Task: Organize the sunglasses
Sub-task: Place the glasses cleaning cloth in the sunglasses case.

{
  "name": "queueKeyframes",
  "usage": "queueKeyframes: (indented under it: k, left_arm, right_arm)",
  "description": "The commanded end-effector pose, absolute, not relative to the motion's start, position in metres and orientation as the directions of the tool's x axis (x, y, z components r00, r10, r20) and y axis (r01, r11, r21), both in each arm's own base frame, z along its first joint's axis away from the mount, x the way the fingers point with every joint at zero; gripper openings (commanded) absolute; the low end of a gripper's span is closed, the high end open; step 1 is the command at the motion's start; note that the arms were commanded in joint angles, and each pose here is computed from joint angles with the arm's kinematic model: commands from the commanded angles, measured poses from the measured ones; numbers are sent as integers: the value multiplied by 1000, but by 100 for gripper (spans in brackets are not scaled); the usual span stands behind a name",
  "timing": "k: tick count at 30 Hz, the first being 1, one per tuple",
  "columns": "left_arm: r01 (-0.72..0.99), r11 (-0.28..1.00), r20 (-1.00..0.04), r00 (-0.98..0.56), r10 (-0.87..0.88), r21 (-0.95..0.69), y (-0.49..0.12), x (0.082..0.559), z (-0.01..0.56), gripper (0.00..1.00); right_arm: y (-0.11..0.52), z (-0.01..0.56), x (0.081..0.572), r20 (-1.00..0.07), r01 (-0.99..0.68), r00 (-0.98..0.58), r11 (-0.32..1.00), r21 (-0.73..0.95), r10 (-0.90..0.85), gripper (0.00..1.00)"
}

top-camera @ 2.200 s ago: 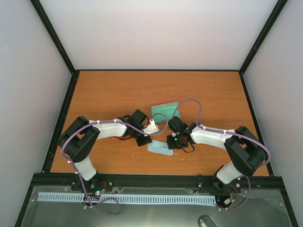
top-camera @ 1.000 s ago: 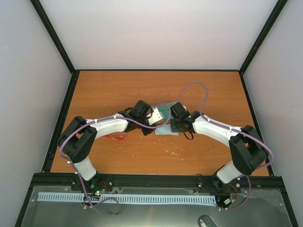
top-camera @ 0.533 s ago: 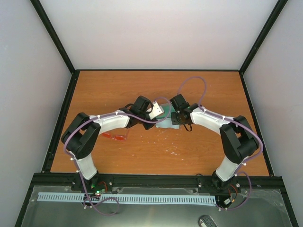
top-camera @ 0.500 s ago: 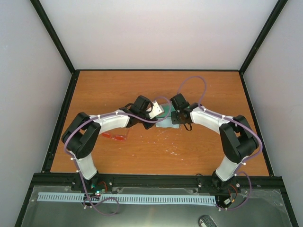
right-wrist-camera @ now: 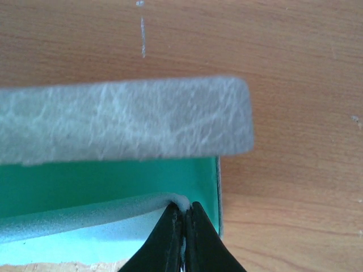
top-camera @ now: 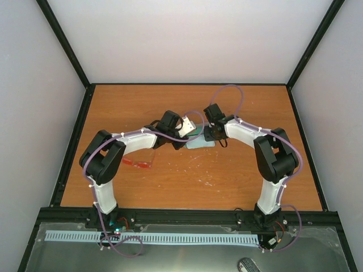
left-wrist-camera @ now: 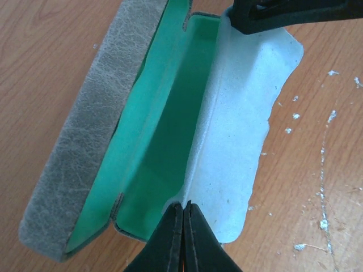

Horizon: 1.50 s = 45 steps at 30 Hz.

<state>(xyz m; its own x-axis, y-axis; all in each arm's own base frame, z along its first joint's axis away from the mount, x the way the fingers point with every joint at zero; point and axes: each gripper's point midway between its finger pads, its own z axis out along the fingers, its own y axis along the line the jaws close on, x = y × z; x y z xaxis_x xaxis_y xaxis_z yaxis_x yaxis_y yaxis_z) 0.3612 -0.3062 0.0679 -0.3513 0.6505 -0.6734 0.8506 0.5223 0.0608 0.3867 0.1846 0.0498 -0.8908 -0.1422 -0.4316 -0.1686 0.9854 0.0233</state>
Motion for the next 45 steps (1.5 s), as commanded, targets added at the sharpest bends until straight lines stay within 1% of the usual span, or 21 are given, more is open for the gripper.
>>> queueKeyframes:
  k: [1, 14, 29, 30, 32, 34, 36, 39, 41, 43, 45]
  left_arm:
    - [840, 537, -703, -339, 625, 71, -312, 378, 78, 0]
    - [823, 561, -703, -345, 622, 92, -307, 395, 75, 1]
    - [829, 552, -689, -349, 635, 89, -303, 392, 62, 1]
    - [829, 551, -690, -348, 635, 90, -303, 392, 63, 1]
    - [829, 552, -689, -349, 635, 89, -303, 392, 63, 1]
    - [827, 555, -689, -350, 634, 90, -303, 392, 64, 3]
    - [826, 556, -687, -352, 636, 92, -302, 392, 64, 7]
    - [825, 557, -682, -354, 640, 95, -300, 391, 63, 7]
    - [824, 559, -678, -358, 642, 95, -299, 390, 63, 8]
    - [821, 563, -673, -365, 643, 94, -297, 388, 63, 10]
    - [818, 568, -667, -373, 646, 92, -294, 387, 62, 14]
  right_arm:
    - [182, 51, 401, -434, -185, -886, 983, 8, -164, 3]
    - [182, 44, 417, -422, -204, -889, 979, 16, -178, 3]
    - [189, 30, 424, -390, -227, -900, 973, 34, -197, 5]
    - [189, 31, 424, -390, -227, -899, 973, 33, -197, 6]
    - [190, 32, 424, -388, -228, -900, 973, 35, -197, 14]
    - [189, 34, 424, -391, -226, -899, 973, 33, -196, 20]
    - [187, 36, 423, -396, -222, -898, 975, 33, -191, 22]
    - [186, 41, 420, -403, -216, -896, 976, 34, -185, 25]
    - [185, 43, 419, -408, -210, -895, 977, 34, -178, 30]
    - [184, 46, 418, -415, -204, -893, 978, 36, -172, 38]
    - [183, 49, 417, -423, -198, -891, 980, 37, -164, 45]
